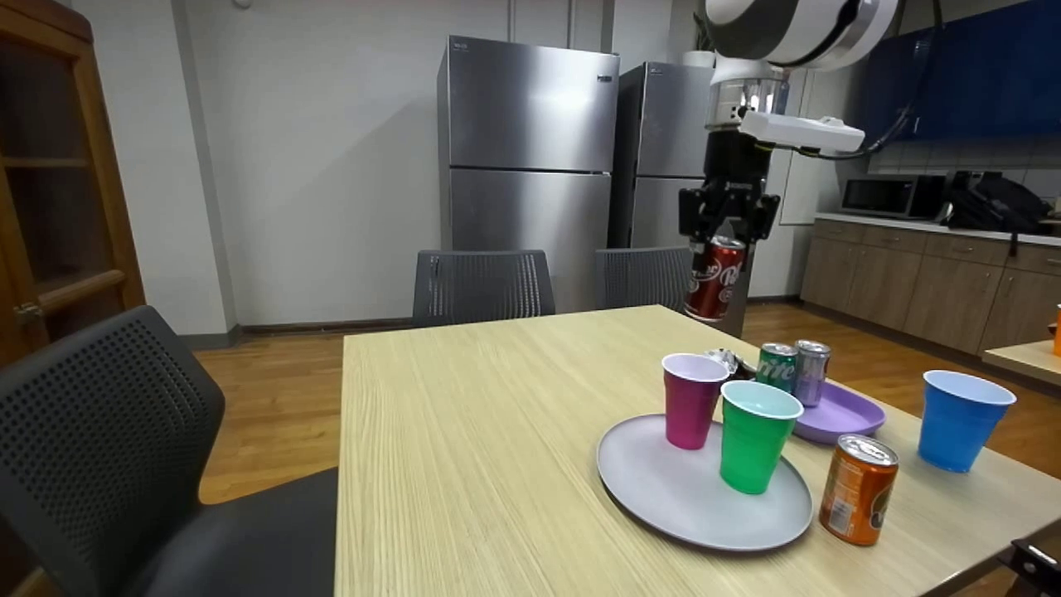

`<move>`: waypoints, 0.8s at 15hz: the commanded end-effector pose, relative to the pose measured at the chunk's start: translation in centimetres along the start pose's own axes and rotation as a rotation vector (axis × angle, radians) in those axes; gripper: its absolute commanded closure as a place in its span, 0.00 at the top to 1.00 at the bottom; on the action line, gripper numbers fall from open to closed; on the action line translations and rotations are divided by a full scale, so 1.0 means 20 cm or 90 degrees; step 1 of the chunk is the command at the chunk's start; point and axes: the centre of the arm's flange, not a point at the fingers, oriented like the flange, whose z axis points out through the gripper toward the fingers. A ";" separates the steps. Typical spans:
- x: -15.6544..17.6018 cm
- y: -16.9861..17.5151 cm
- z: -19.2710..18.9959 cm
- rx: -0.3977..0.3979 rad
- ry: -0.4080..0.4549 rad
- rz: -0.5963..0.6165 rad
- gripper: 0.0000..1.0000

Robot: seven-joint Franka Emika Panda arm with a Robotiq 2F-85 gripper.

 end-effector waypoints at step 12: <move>-0.40 0.63 0.17 -0.019 -0.019 0.240 0.38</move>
